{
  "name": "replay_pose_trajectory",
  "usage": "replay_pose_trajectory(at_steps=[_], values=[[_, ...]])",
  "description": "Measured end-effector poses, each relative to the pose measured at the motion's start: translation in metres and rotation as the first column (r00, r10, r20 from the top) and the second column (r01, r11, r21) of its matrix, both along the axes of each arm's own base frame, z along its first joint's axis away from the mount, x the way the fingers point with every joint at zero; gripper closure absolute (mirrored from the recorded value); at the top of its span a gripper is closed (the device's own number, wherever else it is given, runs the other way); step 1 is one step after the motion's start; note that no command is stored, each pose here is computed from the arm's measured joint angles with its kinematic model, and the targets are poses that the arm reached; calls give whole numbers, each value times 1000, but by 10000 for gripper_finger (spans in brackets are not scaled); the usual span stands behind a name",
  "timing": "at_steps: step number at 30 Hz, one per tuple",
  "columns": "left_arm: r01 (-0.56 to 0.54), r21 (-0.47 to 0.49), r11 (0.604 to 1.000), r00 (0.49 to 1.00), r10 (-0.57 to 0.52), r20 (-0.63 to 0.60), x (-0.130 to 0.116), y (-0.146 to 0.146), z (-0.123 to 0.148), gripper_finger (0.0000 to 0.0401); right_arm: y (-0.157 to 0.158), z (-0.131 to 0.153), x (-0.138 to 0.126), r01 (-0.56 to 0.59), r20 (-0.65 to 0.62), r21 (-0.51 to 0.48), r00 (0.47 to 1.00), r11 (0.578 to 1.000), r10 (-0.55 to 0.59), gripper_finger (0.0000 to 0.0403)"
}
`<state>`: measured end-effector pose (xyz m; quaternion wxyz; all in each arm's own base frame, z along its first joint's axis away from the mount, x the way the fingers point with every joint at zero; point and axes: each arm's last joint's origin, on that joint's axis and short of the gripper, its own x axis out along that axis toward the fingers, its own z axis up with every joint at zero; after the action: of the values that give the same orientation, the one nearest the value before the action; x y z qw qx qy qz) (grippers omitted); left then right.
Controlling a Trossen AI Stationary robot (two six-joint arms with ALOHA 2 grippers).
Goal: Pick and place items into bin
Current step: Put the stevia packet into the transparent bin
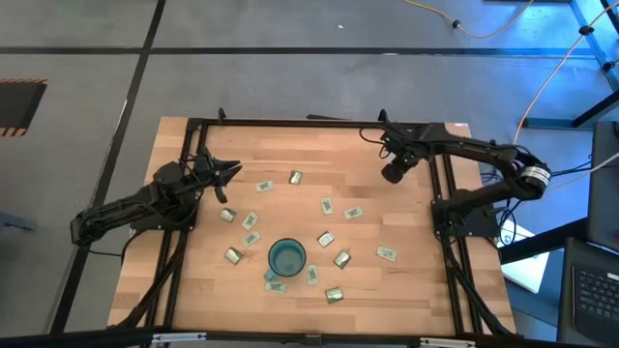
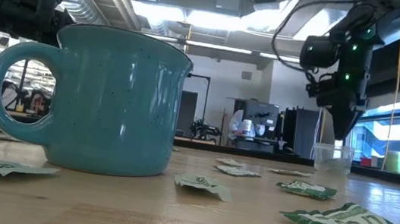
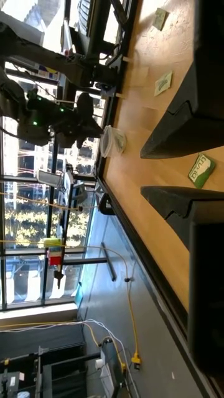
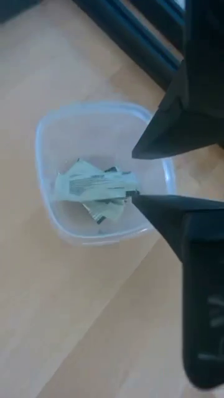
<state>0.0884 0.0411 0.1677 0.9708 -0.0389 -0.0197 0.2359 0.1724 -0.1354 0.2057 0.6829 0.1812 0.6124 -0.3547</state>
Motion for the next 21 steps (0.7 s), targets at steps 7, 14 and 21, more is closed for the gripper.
replay_pose_trajectory(at_steps=[7, 14, 21], values=[[0, 0, 1000, 1000, 0, 0, 0, 0, 0, 326, 36, 30, 4, -242, 298, 180, 937, 953, 182, 282], [-1, 0, 1000, 1000, 1, 0, 0, 0, 0, 326, 93, 39, 21, -438, 407, 214, 853, 873, 328, 281], [-2, 0, 1000, 1000, 2, 0, 0, 0, 0, 326, 160, 11, 22, -549, 308, 237, 825, 801, 475, 281]])
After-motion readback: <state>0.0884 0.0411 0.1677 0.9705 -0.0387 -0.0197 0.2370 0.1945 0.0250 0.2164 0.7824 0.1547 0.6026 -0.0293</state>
